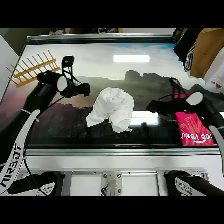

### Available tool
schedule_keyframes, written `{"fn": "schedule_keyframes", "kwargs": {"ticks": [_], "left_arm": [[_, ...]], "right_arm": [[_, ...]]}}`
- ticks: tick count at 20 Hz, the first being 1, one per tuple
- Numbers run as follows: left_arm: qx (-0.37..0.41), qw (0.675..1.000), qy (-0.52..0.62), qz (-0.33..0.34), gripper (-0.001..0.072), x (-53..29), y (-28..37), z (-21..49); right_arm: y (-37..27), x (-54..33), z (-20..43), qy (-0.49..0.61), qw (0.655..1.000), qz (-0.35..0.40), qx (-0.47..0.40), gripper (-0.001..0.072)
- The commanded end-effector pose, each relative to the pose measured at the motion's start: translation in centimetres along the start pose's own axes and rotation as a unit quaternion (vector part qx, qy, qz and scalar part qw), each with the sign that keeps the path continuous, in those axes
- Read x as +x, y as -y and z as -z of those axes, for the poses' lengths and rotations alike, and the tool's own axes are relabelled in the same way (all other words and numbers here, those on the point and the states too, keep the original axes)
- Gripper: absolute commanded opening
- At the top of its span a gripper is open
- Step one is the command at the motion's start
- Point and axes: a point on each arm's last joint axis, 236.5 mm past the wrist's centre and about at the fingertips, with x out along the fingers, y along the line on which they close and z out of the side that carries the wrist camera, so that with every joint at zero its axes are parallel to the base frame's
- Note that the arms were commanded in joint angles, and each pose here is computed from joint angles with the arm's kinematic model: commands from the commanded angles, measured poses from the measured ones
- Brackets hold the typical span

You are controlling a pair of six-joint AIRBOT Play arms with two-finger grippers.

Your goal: Fold the clothes and pants, and hang the long-sleeved shirts on hangers.

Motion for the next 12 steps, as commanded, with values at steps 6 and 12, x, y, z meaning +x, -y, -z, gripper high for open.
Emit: {"fn": "schedule_keyframes", "kwargs": {"ticks": [6, 12], "left_arm": [[-0.031, 0.975, -0.214, 0.048, 0.0642, 7.2, -2.6, 7.9], [0.016, 0.963, -0.264, 0.049, 0.0643, 10.6, 0.0, 11.6]], "right_arm": [[-1.9, 8.7, 4.3, -0.104, 0.994, 0.004, -0.016, 0.0587], [-3.7, 10.9, 6.0, -0.118, 0.992, 0.006, -0.032, 0.0587]]}}
